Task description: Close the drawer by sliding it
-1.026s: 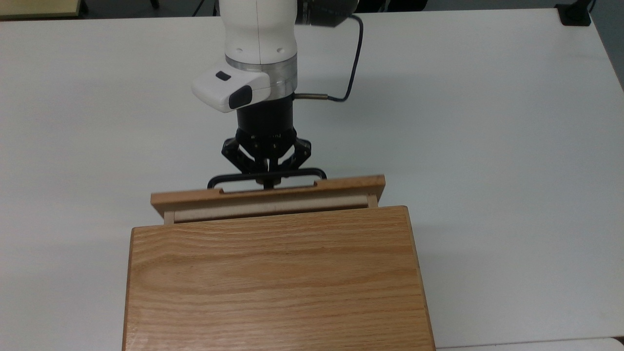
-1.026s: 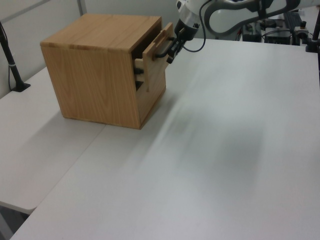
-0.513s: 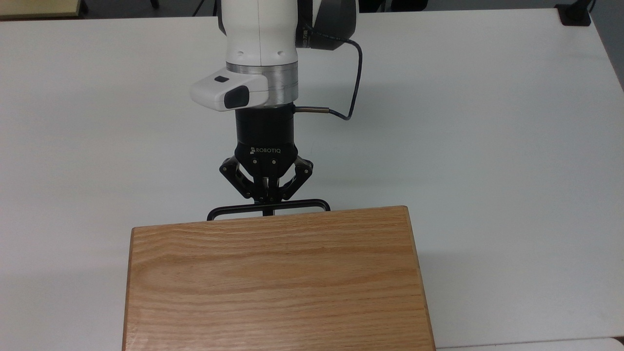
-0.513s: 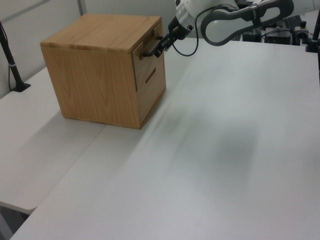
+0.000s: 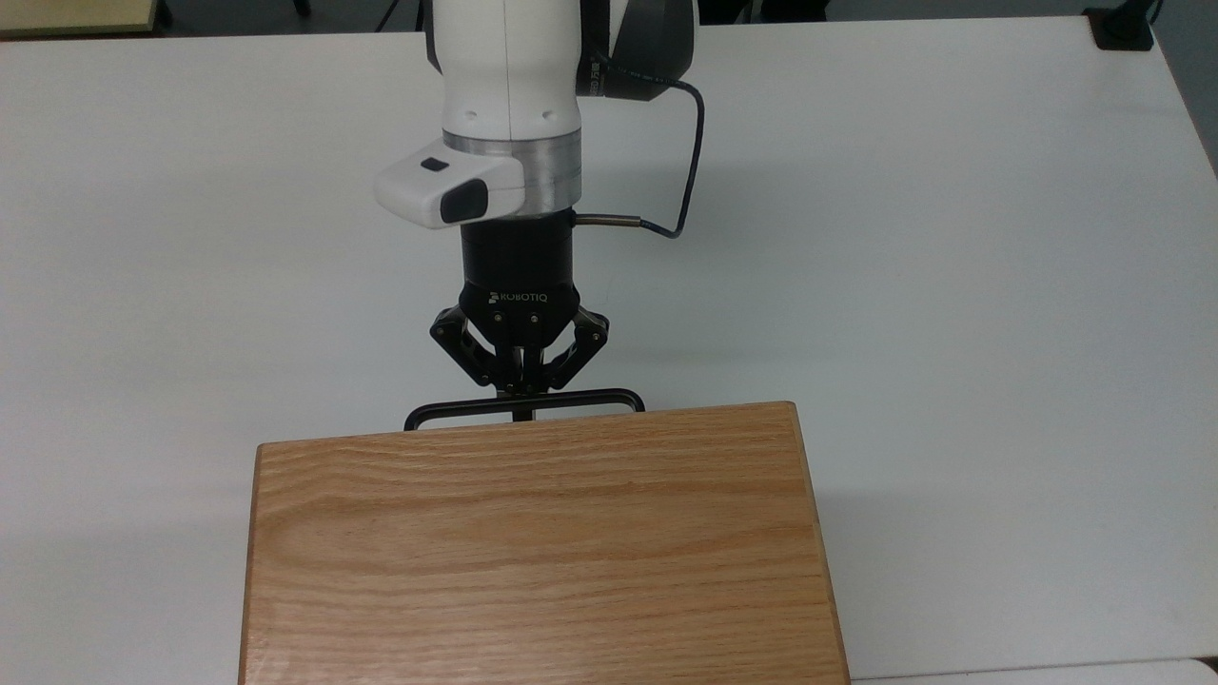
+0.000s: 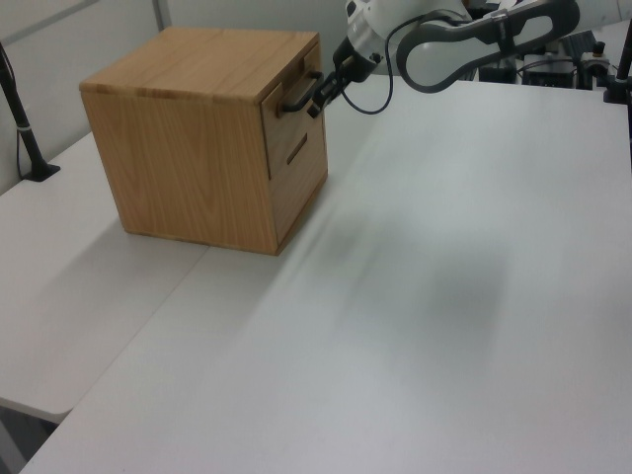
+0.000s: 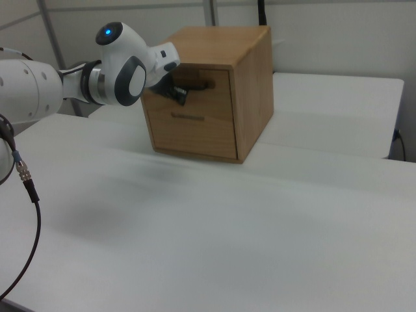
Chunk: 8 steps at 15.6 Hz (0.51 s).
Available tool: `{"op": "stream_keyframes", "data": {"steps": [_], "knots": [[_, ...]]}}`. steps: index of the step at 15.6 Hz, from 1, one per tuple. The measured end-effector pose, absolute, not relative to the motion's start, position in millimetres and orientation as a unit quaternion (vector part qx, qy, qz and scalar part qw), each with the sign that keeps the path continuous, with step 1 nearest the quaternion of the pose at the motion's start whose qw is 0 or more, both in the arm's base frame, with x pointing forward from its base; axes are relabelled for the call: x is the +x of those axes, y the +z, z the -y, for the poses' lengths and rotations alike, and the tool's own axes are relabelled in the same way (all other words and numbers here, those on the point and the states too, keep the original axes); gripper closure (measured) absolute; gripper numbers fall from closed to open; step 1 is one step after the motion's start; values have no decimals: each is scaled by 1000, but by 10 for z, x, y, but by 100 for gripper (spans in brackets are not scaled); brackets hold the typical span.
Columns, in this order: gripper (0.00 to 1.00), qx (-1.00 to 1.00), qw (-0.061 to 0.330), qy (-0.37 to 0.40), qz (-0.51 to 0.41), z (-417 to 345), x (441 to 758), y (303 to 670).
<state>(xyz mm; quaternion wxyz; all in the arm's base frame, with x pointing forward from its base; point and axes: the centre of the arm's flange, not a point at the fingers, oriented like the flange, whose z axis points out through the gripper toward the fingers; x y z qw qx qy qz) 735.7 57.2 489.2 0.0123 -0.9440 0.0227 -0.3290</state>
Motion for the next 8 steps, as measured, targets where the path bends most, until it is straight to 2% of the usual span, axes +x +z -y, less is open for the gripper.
{"op": "stream_keyframes", "data": {"steps": [4,8], "knots": [[100,-978,-6,-207,-21,-532,7129,4878],[100,-996,-19,-85,11,-460,6624,5312]]}}
